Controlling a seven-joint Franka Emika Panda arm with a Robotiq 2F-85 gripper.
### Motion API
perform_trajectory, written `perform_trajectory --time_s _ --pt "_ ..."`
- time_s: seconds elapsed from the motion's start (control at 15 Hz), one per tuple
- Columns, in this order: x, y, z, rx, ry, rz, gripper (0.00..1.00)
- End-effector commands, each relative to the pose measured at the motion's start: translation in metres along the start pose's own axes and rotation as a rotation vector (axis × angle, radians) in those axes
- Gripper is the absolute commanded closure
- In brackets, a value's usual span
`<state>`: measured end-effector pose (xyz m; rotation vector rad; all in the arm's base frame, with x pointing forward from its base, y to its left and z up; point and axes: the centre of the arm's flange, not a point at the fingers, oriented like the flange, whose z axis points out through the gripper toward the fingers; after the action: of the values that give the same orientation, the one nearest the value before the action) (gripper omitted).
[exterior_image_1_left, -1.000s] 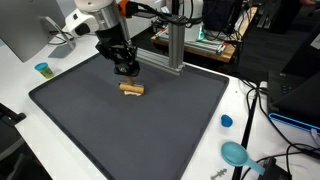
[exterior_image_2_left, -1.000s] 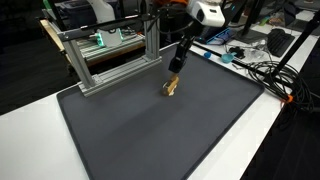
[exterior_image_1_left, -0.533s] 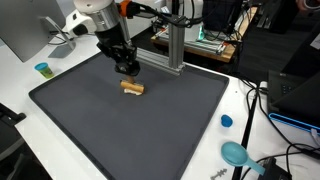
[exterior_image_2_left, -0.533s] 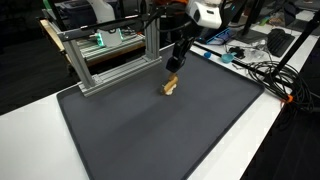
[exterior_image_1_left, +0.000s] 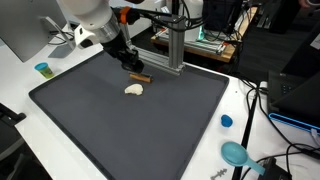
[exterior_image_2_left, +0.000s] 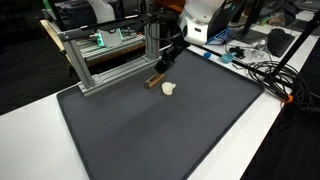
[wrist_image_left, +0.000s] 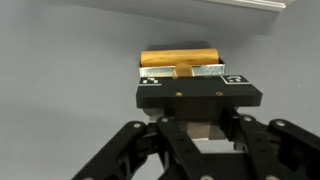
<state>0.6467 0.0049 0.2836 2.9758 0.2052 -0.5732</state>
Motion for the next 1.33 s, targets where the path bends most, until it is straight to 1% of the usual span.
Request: perform_trajectory --time_s 0.0,0.13,0.27,0.4,0.53,0.67,0.8,0.87,1.13,1.27 --pt "0.007 0.001 0.017 0.025 -0.015 0.029 0.78" --pt "-0.011 -0.003 0.002 0.027 0.011 0.006 0.78" --pt "-0.032 -0.008 -0.016 0.028 0.067 -0.005 0.78" --pt "-0.048 -0.016 -0.028 0.039 0.167 -0.007 0.78" --pt "-0.058 -0.025 -0.034 0.033 0.296 -0.005 0.78" --pt "-0.055 -0.023 -0.037 0.003 0.354 -0.009 0.78" --pt "-0.056 -0.015 -0.039 0.029 0.367 0.009 0.78" --pt "-0.053 -0.008 -0.038 0.043 0.371 0.043 0.78" --pt "-0.039 0.015 -0.027 0.092 0.350 0.129 0.78" --pt "-0.029 0.026 -0.017 0.123 0.331 0.152 0.78"
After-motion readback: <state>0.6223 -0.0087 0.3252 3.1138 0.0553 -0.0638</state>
